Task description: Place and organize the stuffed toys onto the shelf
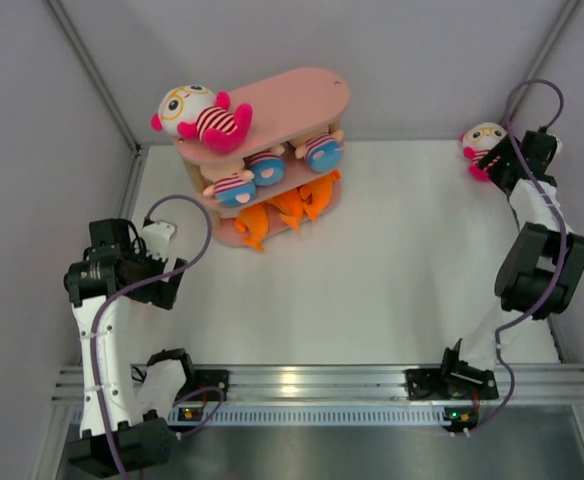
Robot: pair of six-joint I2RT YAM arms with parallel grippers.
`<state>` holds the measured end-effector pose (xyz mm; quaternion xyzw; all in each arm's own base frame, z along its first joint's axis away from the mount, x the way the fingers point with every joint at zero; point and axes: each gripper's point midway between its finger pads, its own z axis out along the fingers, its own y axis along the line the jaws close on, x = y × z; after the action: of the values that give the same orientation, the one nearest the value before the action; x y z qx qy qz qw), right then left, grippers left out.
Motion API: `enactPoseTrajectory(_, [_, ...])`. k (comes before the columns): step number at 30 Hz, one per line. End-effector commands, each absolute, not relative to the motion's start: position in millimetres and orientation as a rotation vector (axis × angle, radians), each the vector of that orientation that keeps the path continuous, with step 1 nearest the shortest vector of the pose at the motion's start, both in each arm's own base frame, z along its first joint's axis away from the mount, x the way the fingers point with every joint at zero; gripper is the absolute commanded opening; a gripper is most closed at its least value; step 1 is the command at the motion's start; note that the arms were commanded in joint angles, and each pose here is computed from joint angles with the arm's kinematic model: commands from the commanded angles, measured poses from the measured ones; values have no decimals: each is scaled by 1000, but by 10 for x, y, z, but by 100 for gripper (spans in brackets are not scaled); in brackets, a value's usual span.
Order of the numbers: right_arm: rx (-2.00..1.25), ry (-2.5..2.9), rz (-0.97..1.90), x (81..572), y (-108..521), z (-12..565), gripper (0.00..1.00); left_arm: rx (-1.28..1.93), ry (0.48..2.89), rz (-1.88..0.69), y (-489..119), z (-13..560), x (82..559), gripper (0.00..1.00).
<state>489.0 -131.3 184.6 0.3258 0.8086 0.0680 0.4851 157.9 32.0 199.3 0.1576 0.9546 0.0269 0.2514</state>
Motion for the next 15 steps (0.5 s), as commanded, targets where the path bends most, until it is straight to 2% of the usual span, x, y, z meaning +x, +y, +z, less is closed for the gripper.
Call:
enactPoseTrajectory(1, [902, 1777, 120, 5351, -1743, 2095, 75, 350, 2557, 159, 431, 2039, 1706, 96])
enactPoseTrajectory(7, [935, 1747, 90, 5830, -2144, 1777, 75, 311, 2593, 149, 458, 1975, 1735, 95])
enactPoseTrajectory(15, [1220, 1729, 87, 6003, -2316, 1011, 73, 231, 2642, 207, 650, 2008, 1802, 95])
